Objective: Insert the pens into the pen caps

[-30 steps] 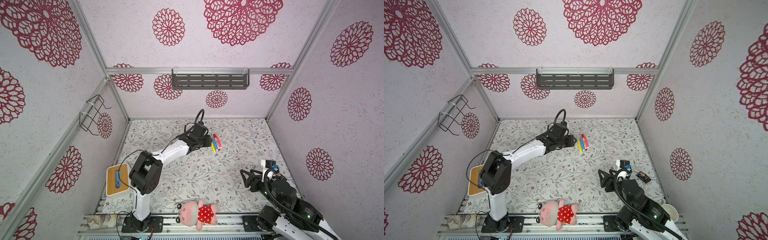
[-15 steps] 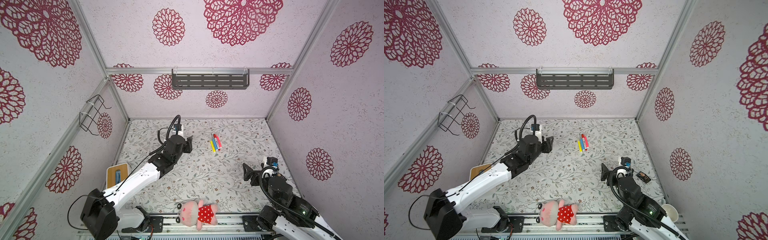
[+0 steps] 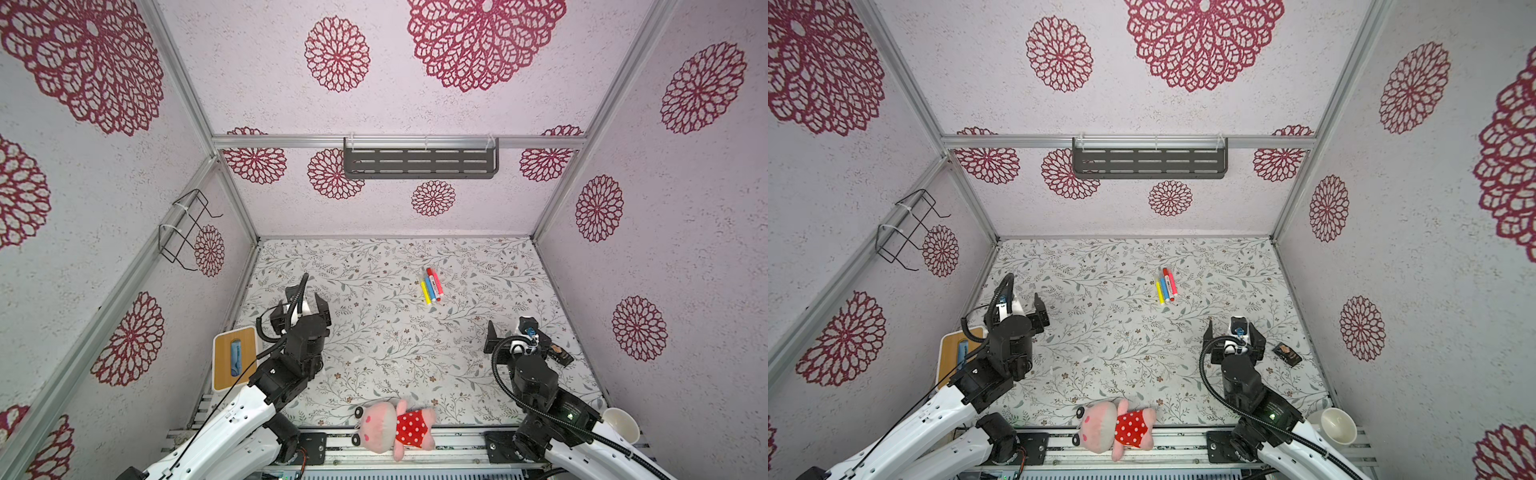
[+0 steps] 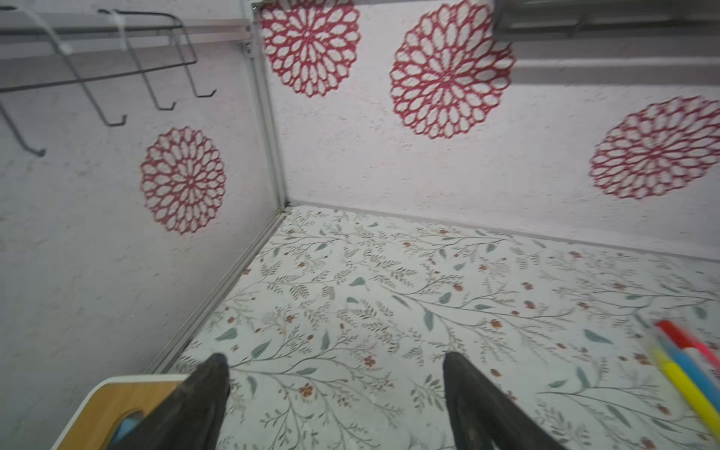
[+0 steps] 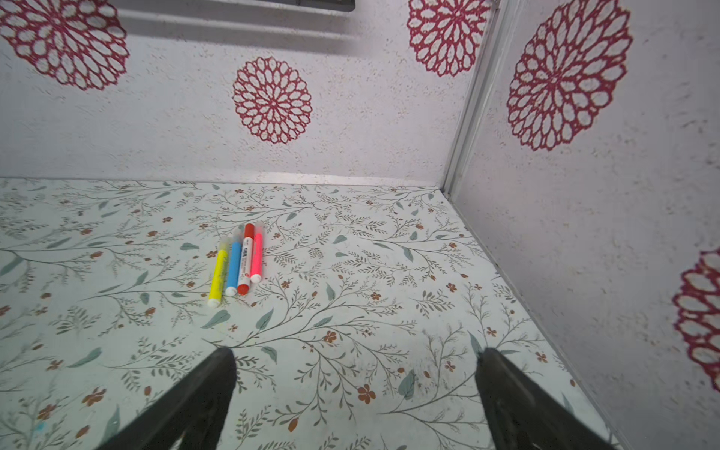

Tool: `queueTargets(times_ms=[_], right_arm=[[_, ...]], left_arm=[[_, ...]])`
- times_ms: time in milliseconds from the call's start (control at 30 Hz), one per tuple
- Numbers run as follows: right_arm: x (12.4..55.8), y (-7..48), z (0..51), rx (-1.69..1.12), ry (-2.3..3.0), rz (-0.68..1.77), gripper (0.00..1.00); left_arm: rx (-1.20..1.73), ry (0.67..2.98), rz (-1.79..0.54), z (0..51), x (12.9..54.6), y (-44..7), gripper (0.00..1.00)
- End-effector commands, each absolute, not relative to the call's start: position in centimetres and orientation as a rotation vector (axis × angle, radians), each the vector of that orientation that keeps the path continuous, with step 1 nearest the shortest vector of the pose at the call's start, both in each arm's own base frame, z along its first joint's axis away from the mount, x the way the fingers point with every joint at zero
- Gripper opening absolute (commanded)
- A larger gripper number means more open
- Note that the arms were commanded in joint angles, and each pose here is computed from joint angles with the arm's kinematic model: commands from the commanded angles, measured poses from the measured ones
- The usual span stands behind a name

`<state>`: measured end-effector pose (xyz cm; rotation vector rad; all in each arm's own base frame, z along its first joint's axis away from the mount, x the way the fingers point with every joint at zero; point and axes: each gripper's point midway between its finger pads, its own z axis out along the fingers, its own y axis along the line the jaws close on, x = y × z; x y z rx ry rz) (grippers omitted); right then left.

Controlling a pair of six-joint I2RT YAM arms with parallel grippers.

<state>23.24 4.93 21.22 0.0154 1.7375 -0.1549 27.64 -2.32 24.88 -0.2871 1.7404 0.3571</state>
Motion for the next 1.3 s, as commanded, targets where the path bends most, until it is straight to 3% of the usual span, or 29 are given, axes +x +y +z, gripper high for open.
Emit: queueTargets(times_ms=[0, 567, 1267], right_arm=[[23.5, 3.2, 22.3, 0.085, 1.664, -0.288, 0.99], [22.6, -0.8, 15.5, 0.271, 1.613, -0.391, 0.99], [23.7, -2.9, 15.5, 0.354, 1.500, -0.259, 0.99]], left_arm=[[-0.369, 1.697, 0.565, 24.1, 25.7, 1.2, 0.90], [-0.375, 1.708, 0.503, 17.5, 25.0, 3.2, 0.93], [-0.434, 1.677, 0.424, 16.8, 24.9, 4.6, 0.99]])
